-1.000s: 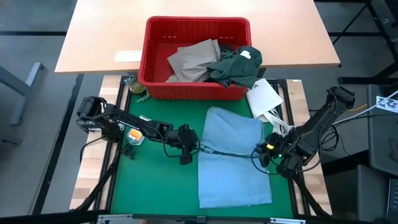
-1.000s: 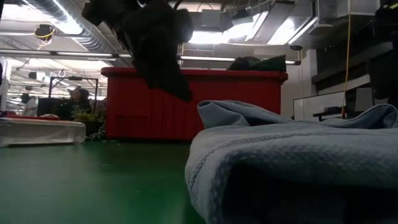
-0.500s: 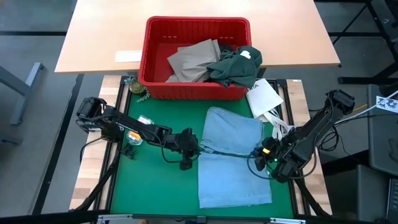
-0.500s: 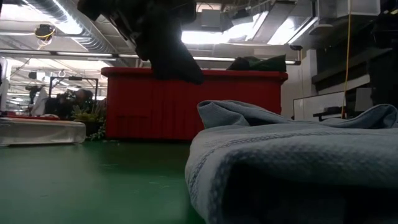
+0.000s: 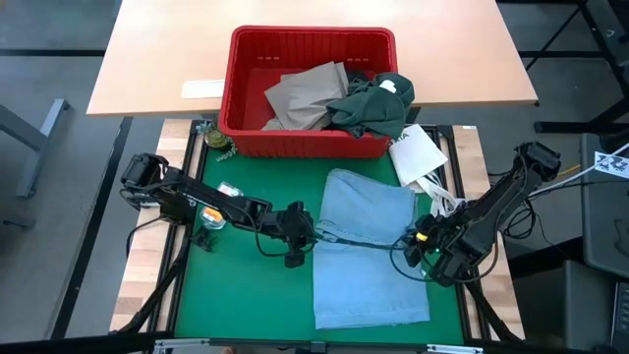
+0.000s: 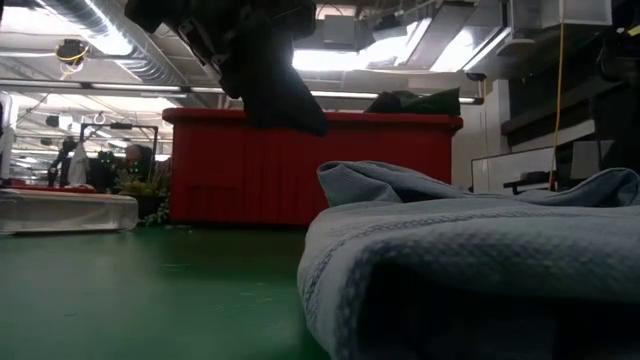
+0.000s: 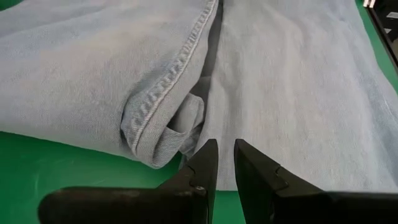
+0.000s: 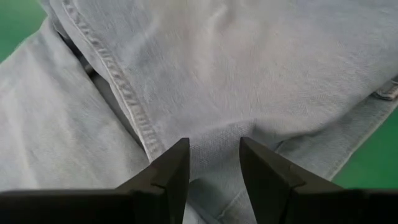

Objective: Fold Laundry from Bin
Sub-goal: Fold the blue pants

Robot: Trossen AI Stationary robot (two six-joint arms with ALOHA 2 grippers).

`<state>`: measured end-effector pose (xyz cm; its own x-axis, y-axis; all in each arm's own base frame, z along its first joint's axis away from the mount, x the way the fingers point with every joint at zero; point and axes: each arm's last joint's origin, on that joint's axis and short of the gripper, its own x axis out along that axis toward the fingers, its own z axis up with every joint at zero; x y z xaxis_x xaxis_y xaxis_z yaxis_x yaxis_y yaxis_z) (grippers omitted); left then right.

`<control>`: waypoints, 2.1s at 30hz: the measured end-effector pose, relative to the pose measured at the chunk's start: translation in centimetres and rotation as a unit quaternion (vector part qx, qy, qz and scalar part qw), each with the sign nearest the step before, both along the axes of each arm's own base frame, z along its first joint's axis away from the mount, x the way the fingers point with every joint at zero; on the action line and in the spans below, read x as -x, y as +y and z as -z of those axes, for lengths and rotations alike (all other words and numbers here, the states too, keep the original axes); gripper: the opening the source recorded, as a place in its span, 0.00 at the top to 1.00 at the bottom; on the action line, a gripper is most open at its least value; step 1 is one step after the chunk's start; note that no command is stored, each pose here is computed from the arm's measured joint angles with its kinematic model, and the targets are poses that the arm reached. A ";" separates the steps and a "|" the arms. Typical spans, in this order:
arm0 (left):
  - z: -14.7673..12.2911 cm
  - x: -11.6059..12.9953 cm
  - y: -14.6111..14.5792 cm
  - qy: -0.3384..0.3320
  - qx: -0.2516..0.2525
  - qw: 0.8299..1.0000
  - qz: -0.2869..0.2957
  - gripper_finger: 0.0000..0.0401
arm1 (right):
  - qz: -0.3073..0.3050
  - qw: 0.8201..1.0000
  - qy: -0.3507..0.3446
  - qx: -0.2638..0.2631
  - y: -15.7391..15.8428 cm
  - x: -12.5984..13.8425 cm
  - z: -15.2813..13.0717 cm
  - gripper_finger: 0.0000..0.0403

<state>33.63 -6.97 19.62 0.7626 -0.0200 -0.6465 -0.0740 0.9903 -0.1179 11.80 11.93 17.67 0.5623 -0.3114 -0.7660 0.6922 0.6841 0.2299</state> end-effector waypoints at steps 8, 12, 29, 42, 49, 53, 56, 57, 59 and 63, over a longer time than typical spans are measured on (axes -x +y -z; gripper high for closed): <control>0.0 0.0 0.0 0.000 0.000 1.000 0.000 0.88 | 0.000 0.999 0.022 0.024 0.4 -0.3 1.0 0.65; 0.0 0.0 0.0 0.000 0.000 1.000 0.000 0.88 | 0.000 0.999 0.034 0.037 0.8 -0.6 1.8 0.65; -0.2 -0.2 0.0 -0.014 0.003 1.000 0.000 0.88 | -0.002 0.990 0.099 0.104 2.0 -1.5 6.0 0.74; -0.6 -0.5 -0.1 -0.039 0.008 0.999 0.000 0.88 | -0.012 0.987 0.098 0.126 2.2 -1.7 6.2 0.95; -0.6 -0.5 -0.1 -0.039 0.008 0.999 0.000 0.88 | -0.014 0.977 0.141 0.162 2.2 -1.6 3.1 0.97; -0.6 -0.5 -0.1 -0.039 0.008 0.999 0.000 0.88 | -0.017 0.963 0.188 0.192 2.1 -1.4 0.6 0.99; -0.6 -0.5 -0.1 -0.039 0.008 0.999 0.000 0.88 | -0.016 0.955 0.213 0.206 2.0 -1.3 -0.5 0.98; -0.6 -0.5 -0.1 -0.039 0.008 0.999 0.000 0.88 | -0.016 0.953 0.219 0.208 2.0 -1.3 -0.7 0.99; -0.6 -0.5 -0.1 -0.039 0.008 0.999 0.000 0.88 | -0.015 0.951 0.230 0.209 1.9 -1.2 -0.7 0.99; -0.6 -0.5 -0.1 -0.039 0.008 0.999 0.000 0.88 | -0.013 0.951 0.241 0.195 1.8 -1.0 -0.2 0.98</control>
